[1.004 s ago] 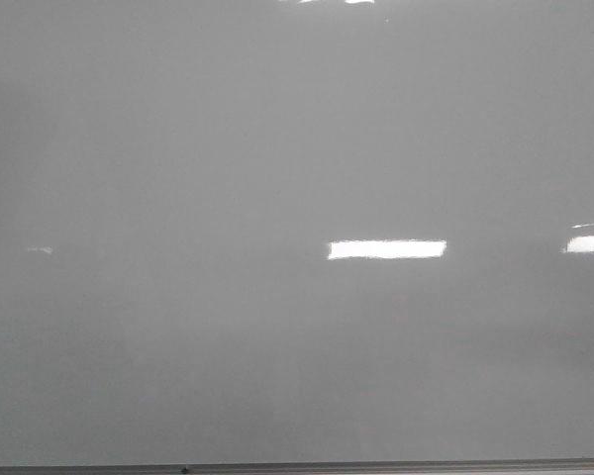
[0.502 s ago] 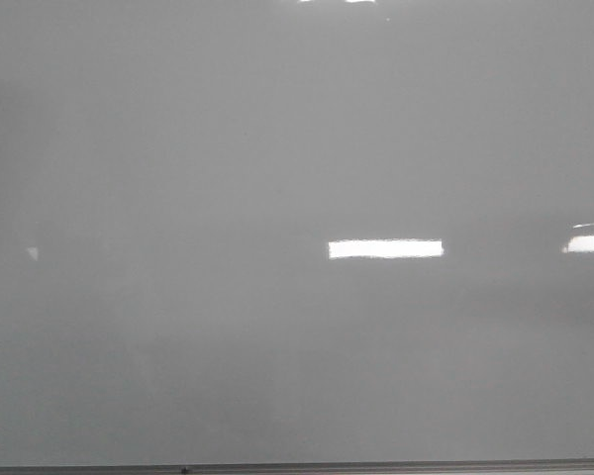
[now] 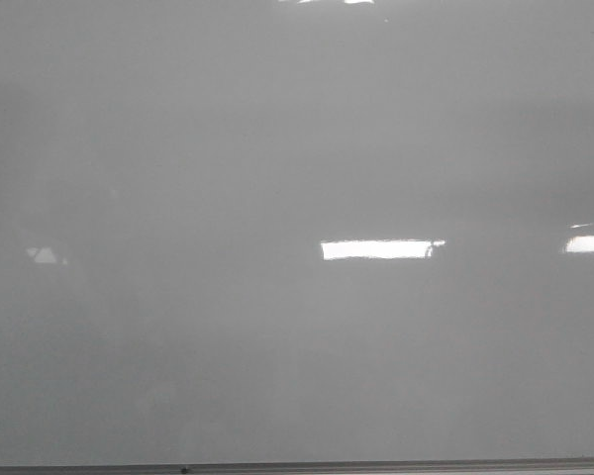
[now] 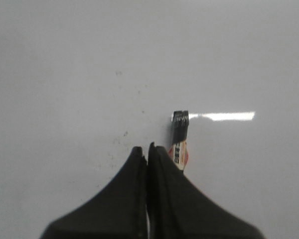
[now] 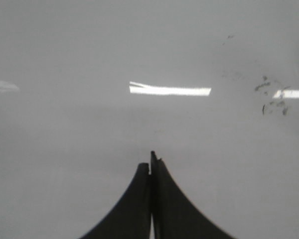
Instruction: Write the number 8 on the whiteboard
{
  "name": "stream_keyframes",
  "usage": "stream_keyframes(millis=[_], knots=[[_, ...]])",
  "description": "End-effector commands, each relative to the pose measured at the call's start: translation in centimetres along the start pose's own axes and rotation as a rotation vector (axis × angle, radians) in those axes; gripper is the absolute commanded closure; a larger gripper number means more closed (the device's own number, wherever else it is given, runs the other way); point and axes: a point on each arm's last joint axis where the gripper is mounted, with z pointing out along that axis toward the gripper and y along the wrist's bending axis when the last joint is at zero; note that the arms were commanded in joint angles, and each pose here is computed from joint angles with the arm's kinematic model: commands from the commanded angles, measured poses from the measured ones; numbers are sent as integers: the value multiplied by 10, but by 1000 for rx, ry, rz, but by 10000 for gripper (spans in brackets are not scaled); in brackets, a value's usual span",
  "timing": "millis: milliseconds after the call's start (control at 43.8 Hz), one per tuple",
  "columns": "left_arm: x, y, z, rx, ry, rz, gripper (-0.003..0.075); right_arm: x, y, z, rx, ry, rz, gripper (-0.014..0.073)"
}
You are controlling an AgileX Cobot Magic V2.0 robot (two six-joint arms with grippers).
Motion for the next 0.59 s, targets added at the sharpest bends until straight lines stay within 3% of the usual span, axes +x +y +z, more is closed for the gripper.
stream_keyframes(millis=[0,91,160,228,320,388,479,571], knots=[[-14,1,13,-6,-25,7,741,-14,0,6,3,-41,-12,657],[-13,1,17,-5,-5,6,734,-14,0,8,3,-33,-12,651],[-12,1,18,-5,1,6,673,-14,0,7,3,-34,-12,611],[-12,1,18,-5,1,6,529,-14,0,7,3,-34,-12,511],[-12,1,18,-5,1,6,309,-14,0,7,3,-34,-12,286],[-13,1,18,-5,-1,6,192,-14,0,7,3,-34,-12,160],[-13,1,18,-4,-4,-1,140,-14,0,7,3,-34,-12,48],[-12,0,19,-1,3,-10,143,-14,0,7,3,-34,-12,26]])
